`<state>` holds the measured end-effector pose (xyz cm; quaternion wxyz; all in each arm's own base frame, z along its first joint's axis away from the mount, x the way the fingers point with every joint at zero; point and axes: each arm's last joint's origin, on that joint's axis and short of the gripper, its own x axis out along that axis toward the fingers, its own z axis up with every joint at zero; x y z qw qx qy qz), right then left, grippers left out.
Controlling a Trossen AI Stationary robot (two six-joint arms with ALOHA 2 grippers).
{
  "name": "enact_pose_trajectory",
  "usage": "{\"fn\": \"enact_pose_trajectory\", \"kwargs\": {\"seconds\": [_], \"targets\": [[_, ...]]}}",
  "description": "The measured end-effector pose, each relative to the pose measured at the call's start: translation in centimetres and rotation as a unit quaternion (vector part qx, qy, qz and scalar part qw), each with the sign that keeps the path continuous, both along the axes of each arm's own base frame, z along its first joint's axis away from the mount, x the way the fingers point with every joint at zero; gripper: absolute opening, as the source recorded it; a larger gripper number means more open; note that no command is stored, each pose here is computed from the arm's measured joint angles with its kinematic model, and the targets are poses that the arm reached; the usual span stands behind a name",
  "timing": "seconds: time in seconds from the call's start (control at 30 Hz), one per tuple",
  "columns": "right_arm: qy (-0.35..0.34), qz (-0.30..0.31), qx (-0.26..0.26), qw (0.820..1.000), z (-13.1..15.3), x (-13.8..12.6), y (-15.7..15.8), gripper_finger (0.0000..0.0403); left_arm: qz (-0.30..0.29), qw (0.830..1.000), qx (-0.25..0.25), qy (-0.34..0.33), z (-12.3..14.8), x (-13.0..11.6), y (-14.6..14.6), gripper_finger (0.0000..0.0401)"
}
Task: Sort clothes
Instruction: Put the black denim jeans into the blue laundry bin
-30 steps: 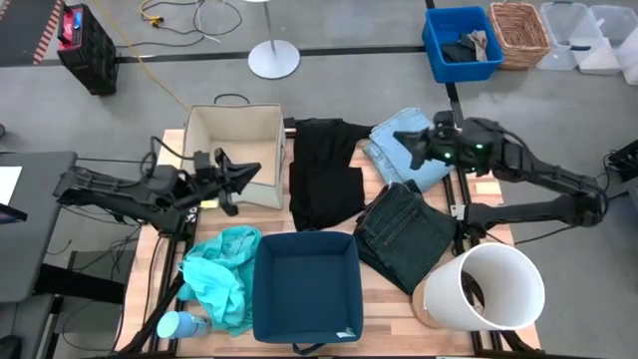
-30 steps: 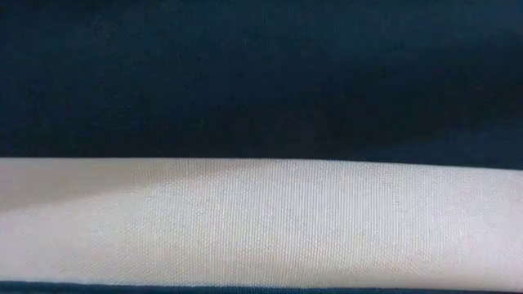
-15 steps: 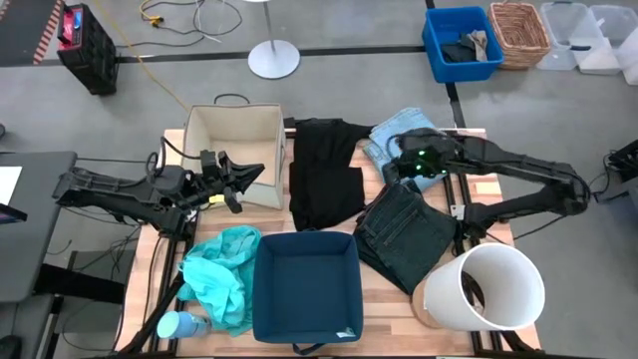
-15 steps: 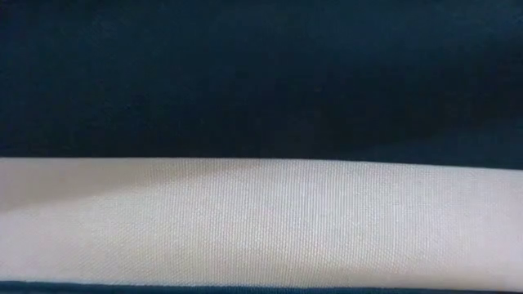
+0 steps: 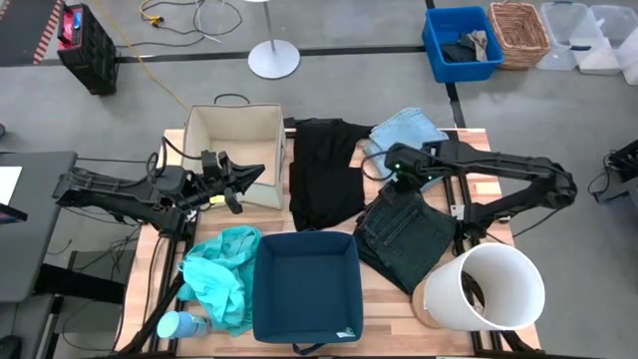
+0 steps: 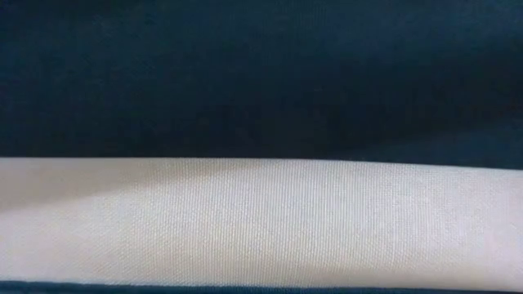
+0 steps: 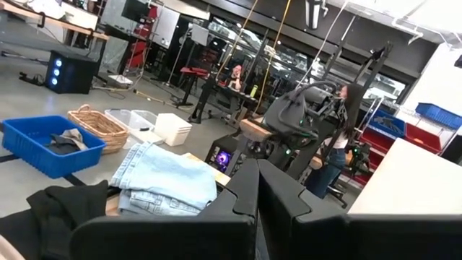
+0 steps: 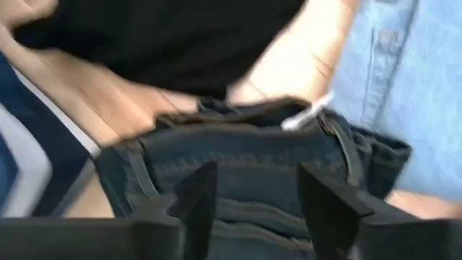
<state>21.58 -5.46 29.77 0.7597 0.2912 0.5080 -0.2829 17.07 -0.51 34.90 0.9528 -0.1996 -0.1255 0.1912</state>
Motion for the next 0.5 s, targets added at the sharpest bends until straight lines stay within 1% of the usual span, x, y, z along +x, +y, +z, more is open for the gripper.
{"fn": "enact_pose_trajectory", "kwargs": {"seconds": [0.1,0.2,0.33,0.5], "targets": [[0.024,0.03,0.003,0.999,-0.2,-0.2,0.3,0.0249,0.0,1.0,0.0,0.0,0.0,0.0,0.0,0.0],[0.027,0.055,0.003,0.998,-0.2,-0.2,0.7,0.0268,-0.001,1.0,-0.002,-0.001,0.0,0.0,0.0,0.0],[0.039,0.077,0.006,0.996,-0.5,-0.3,1.0,0.0275,-0.001,1.0,-0.003,-0.002,0.0,0.0,0.0,0.0],[0.063,0.072,0.014,0.995,-2.3,-1.8,1.3,0.0276,-0.003,1.0,-0.006,-0.003,0.0,0.0,0.0,0.0]]}}
